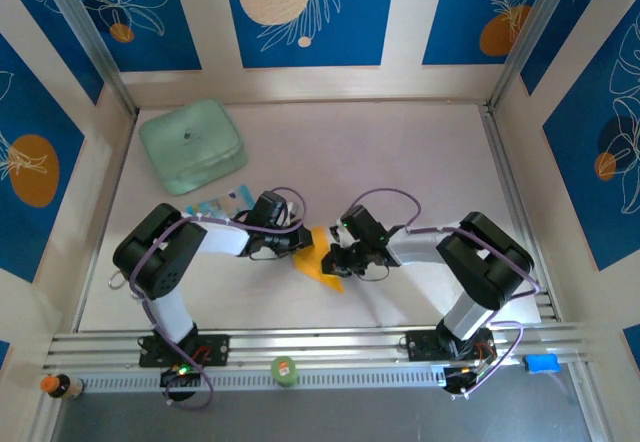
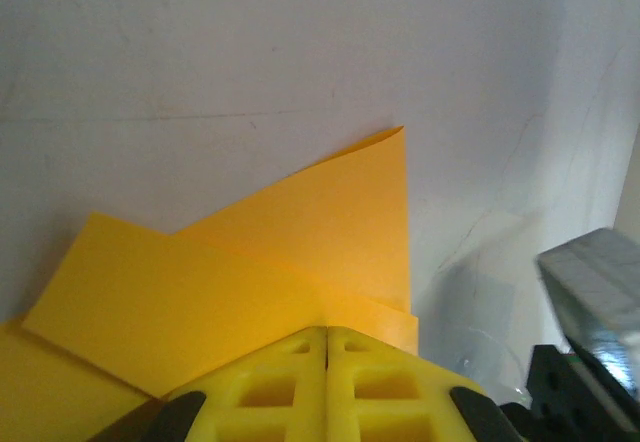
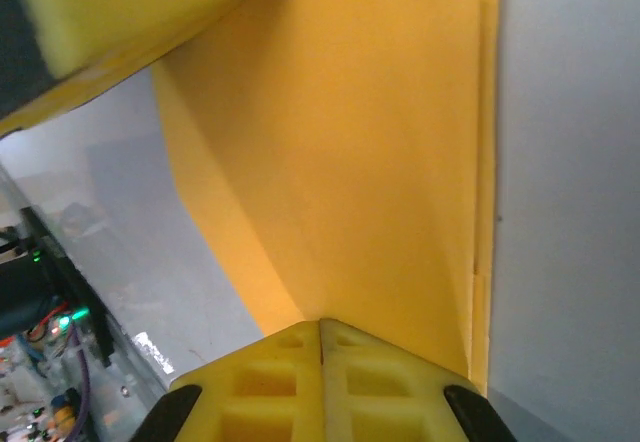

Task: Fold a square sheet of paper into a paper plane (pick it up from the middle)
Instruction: Fourth fold the wing at the center of the table.

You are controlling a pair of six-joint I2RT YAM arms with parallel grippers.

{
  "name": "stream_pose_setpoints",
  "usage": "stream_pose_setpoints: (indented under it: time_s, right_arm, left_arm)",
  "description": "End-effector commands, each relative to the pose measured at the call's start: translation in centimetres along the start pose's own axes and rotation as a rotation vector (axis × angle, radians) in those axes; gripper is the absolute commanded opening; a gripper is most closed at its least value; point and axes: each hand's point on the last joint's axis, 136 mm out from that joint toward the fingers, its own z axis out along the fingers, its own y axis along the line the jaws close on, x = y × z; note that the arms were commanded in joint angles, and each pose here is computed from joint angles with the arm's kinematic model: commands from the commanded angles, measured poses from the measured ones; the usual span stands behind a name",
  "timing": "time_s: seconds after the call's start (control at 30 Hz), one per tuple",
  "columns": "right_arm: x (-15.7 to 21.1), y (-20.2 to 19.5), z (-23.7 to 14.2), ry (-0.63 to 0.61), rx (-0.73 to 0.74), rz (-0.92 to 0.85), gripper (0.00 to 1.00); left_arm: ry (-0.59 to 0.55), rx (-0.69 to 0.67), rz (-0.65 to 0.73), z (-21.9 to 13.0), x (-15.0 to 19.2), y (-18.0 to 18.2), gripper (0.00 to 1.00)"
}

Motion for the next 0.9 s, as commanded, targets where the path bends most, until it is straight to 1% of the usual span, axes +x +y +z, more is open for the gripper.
stream_pose_setpoints:
  time_s: [0.0,0.13,0.37,0.6,0.87]
  right_arm:
    - [3.3,-2.5,0.0,0.068,0.046,0.064,0.05]
    - [5.2,-3.1,-0.8,0.083,0.038,0.052,0.05]
    - [7.0,-4.5,-1.9,0.073,0.066,0.068,0.05]
    - [7.2,-4.1,-3.2,0.037,0.075,0.072,0.05]
    - [6.2,-3.4,-5.3,-0.061,0.086,0.096,0.07]
  left_arm:
    - [0.006,-0.142,-0.063,-0.1,1.1,4.2,0.03]
    - [0.004,-0.143,-0.064,0.0,1.0,4.2,0.03]
    - [0.006,-0.140,-0.066,0.0,1.0,4.1,0.03]
    - [0.000,-0.139,-0.071,-0.2,1.1,4.1,0.03]
    - [-0.005,-0.132,-0.070,-0.5,1.0,3.7,0.03]
